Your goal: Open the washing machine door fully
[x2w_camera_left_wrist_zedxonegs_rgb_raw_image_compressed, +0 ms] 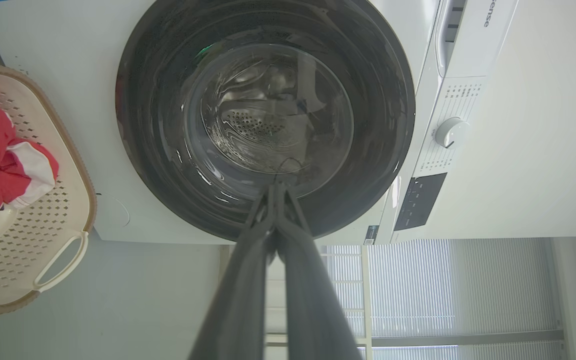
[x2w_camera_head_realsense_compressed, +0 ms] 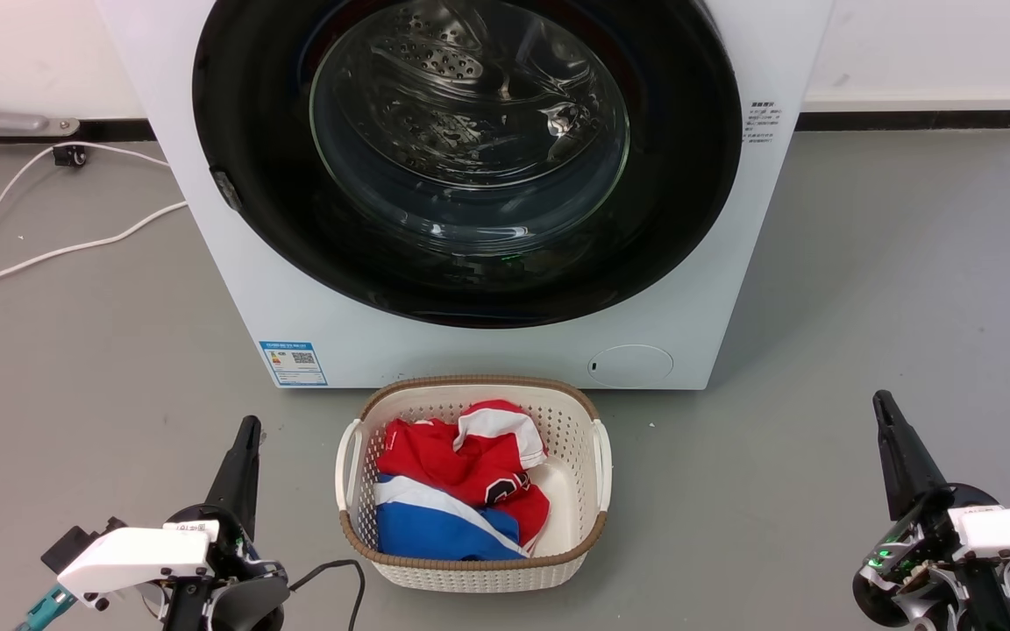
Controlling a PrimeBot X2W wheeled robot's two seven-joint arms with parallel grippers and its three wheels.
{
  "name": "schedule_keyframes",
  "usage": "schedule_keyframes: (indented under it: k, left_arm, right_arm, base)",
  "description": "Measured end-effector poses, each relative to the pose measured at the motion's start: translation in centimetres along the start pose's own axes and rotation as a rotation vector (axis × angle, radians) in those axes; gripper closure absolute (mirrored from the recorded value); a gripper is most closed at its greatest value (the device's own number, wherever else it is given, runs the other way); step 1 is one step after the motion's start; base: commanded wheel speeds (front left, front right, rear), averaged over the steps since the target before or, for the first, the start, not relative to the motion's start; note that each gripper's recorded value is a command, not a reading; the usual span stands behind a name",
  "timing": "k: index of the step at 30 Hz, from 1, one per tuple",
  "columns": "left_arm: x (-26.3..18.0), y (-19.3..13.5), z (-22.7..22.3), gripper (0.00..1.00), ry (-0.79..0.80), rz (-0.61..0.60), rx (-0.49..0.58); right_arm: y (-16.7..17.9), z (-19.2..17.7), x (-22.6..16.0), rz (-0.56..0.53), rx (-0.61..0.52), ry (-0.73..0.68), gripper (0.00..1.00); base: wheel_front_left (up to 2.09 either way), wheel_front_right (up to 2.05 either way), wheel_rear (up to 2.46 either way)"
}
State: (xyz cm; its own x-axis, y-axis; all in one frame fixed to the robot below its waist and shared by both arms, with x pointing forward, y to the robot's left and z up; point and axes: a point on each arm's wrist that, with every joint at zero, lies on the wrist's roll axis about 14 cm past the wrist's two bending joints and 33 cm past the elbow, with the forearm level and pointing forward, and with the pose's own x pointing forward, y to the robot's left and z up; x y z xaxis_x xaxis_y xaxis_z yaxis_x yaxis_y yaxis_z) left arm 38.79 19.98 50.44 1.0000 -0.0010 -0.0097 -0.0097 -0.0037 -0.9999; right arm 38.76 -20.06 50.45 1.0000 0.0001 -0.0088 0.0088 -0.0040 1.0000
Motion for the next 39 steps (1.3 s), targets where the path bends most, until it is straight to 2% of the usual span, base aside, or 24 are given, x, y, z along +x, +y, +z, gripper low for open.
schedule_keyframes:
  k: [39]
  left_arm:
    - [0.00,0.00,0.01,1.00,0.000,0.000,0.000]
  right_arm:
    - [0.00,0.00,0.00,0.000,0.002,0.000,1.00]
  base:
    - [0.00,0.00,0.00]
